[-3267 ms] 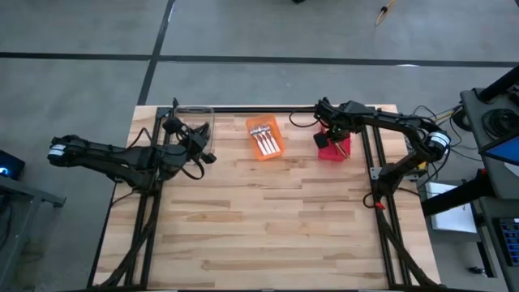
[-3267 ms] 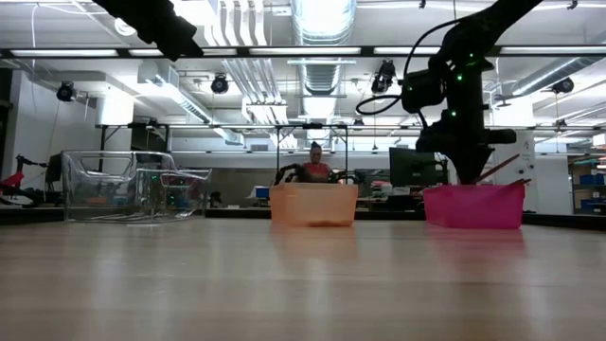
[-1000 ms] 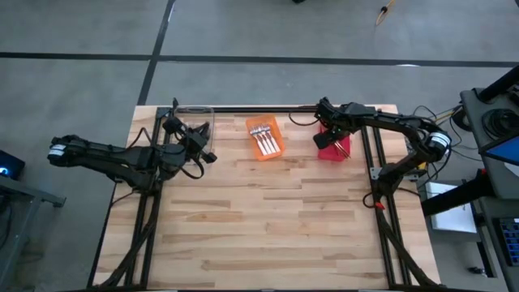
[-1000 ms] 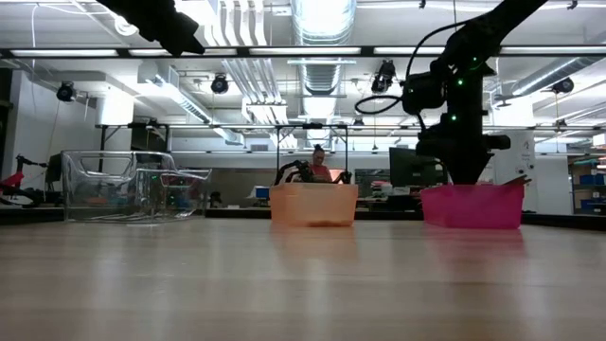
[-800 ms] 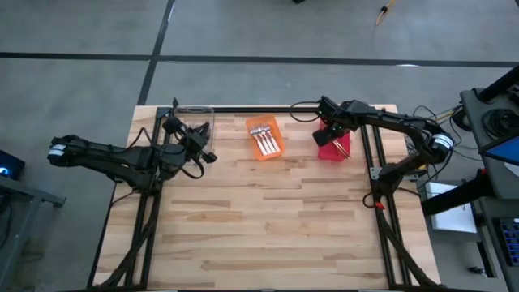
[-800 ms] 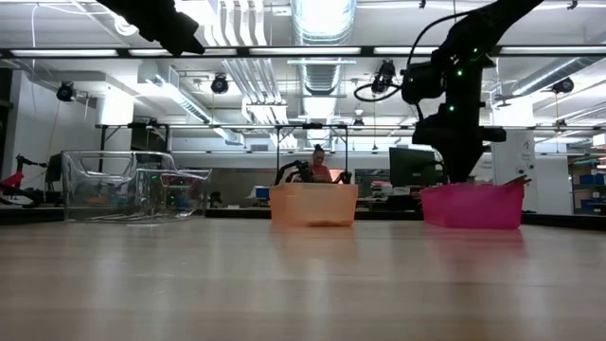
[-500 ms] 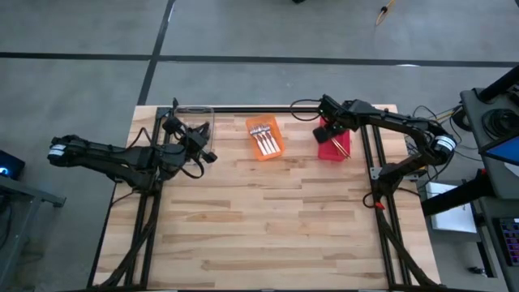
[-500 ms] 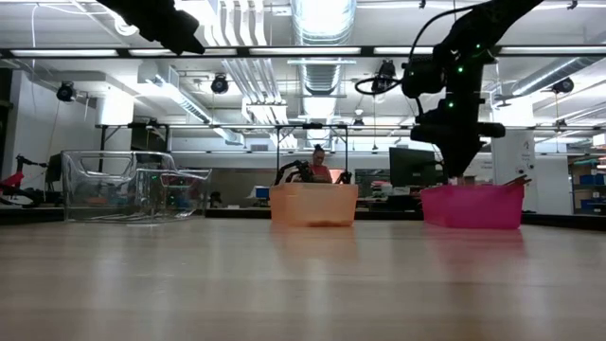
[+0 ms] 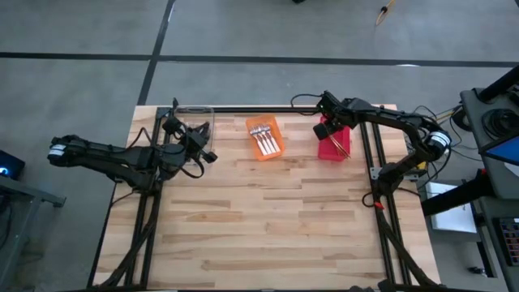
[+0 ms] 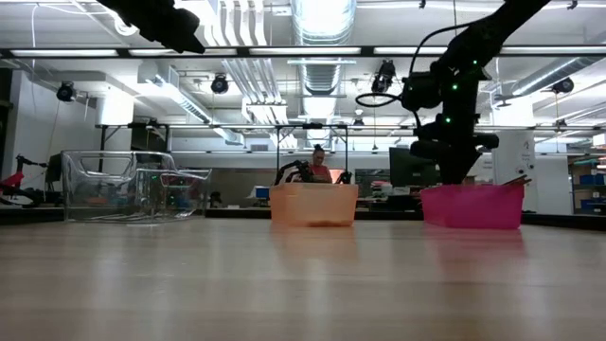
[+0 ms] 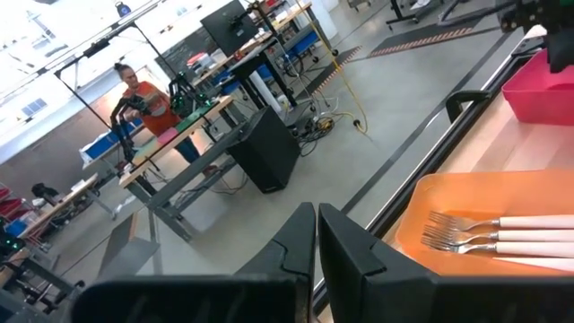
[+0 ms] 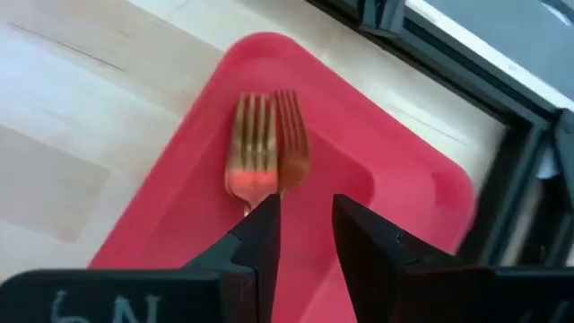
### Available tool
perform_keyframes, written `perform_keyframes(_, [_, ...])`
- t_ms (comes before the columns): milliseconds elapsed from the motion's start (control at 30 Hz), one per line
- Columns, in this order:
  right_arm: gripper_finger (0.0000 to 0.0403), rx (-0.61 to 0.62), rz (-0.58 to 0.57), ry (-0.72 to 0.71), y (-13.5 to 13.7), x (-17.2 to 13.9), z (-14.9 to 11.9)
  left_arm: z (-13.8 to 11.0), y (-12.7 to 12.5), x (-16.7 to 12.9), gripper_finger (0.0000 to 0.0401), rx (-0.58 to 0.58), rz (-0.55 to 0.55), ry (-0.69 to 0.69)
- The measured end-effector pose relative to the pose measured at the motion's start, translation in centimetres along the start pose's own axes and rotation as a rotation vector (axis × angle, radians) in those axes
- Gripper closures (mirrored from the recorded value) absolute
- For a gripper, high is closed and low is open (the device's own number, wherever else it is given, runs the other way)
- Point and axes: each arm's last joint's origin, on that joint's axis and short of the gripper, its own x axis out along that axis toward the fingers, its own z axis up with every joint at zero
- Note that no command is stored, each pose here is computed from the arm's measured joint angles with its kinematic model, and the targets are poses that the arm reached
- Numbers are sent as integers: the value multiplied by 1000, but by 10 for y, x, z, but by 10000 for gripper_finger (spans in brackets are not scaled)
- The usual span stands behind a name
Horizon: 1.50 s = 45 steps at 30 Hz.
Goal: Sort silverware by color (type)
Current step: Adjust the gold fork
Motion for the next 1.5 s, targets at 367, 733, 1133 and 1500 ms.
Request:
perform_keyframes(367, [305,56,90,-42,-11,23,-4,0,0,0,400,-9,0,0])
perform_keyframes(733, [305,86,88,-62,-14,32,-8,0,0,0,400,-15,0,-2])
perform_keyframes(1133, [305,94,70,-97,-14,33,-6,0,0,0,400,-28,0,-2])
perform_keyframes(1500, [305,111,71,-99,-13,42,-14,0,0,0,400,-30,0,-2])
